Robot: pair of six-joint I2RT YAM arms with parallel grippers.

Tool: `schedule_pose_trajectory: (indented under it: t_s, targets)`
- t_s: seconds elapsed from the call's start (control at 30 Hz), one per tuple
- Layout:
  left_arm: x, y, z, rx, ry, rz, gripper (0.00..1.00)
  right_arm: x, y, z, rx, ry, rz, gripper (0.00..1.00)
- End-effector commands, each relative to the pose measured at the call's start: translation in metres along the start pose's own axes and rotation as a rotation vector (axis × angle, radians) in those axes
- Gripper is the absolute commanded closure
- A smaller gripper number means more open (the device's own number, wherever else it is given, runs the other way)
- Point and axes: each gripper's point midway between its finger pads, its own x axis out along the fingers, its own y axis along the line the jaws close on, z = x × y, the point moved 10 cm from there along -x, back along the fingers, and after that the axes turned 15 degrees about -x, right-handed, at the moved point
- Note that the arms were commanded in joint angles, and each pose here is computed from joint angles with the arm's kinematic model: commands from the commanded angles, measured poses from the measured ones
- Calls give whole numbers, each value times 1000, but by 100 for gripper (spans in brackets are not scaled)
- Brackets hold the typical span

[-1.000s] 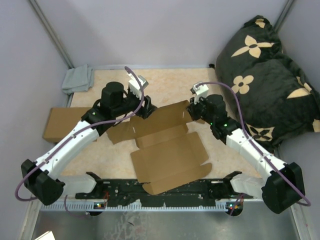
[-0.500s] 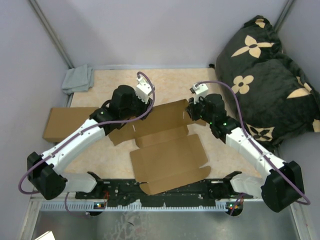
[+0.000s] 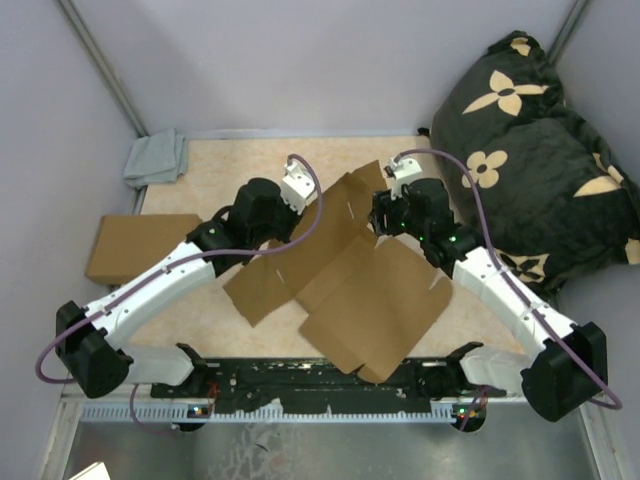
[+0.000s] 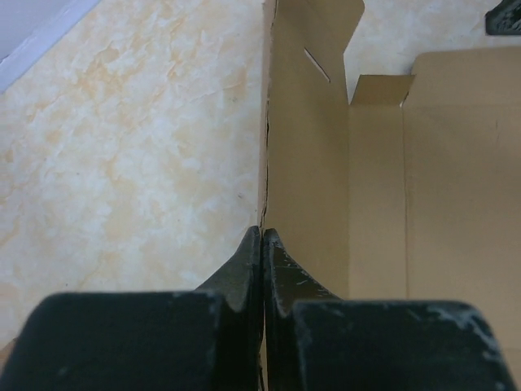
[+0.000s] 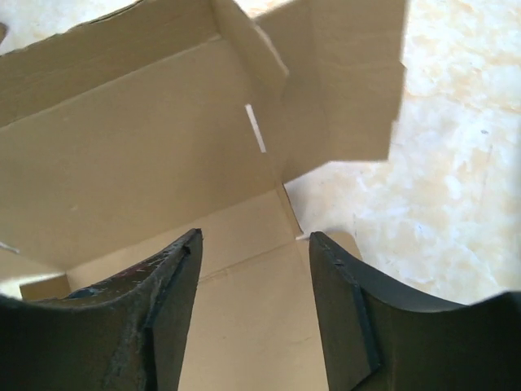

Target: Fold the paper box

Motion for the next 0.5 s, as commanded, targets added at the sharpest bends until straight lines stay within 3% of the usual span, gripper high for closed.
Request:
schedule_pose_trajectory:
  t_s: [0.0, 0.27, 0.47]
  targets:
    - [2, -3, -9, 79, 9, 106, 100, -23, -11, 30, 53, -77, -132, 43]
    - [-6, -16, -7, 227, -49, 182, 100, -23, -56, 18, 243, -31, -266, 43]
    - [-21, -22, -2, 383, -162, 8, 100, 2, -76, 19, 231, -4, -273, 43]
